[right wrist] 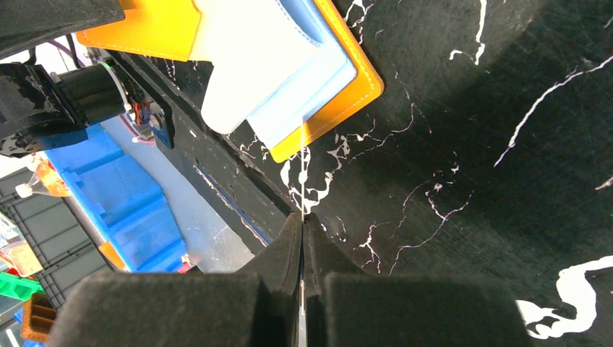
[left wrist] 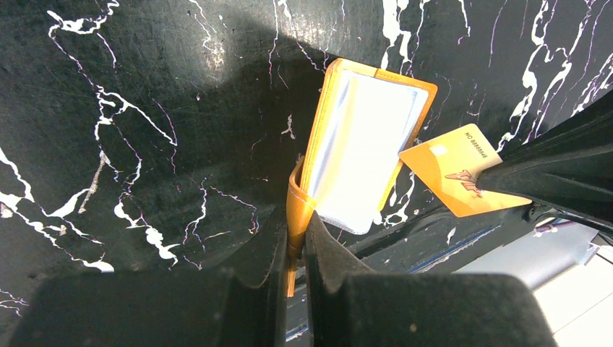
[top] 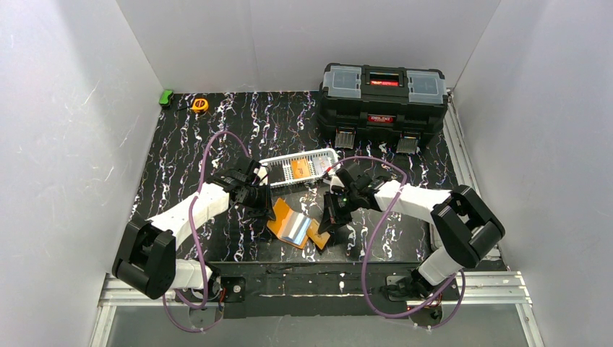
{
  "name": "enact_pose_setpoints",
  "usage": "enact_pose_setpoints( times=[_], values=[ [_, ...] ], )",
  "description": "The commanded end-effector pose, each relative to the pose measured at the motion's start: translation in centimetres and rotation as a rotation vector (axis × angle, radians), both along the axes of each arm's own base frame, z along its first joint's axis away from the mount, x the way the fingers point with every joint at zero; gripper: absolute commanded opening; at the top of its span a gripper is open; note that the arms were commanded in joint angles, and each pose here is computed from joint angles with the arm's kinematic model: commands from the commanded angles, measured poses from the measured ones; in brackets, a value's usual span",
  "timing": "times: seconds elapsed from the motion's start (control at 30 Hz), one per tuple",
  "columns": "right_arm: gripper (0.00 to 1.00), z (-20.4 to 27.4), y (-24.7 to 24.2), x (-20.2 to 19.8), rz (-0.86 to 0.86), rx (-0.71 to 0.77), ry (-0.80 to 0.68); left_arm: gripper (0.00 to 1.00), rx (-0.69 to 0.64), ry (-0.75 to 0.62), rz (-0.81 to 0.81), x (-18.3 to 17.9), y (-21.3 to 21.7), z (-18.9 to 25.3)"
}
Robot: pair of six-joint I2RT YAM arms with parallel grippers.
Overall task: Put the credit cards into the card holder
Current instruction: Open the card holder at the center of the board, then turn over the card slot in the card holder.
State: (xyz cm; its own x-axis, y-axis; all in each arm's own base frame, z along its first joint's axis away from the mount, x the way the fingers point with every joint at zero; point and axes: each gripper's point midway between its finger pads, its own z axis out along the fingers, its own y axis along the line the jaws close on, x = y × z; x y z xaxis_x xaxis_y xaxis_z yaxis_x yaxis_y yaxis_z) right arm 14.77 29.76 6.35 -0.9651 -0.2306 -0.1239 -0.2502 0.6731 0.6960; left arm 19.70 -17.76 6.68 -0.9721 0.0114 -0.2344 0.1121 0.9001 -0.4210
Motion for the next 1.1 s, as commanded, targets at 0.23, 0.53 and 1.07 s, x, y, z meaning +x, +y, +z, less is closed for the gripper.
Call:
enact_pose_setpoints(
  times=[0.23, 0.53, 1.07],
  values=[
    [0.01, -0.4, 0.9, 0.7, 0.010, 0.030, 0.004, 0.00, -0.023, -0.007, -0.009, -0.4, 0.0, 0.5],
    [0.01, -0.8, 1.5, 1.3, 0.003, 0.045, 0.018, 0.00, -0.024, -0.003, -0.014, -0.5, -0.1, 0.4],
    [0.01, 2.4, 3.3, 3.2, -0.004, 0.159, -0.017, 0.00, -0.039, 0.000, -0.031, -0.6, -0.4, 0.4]
  ],
)
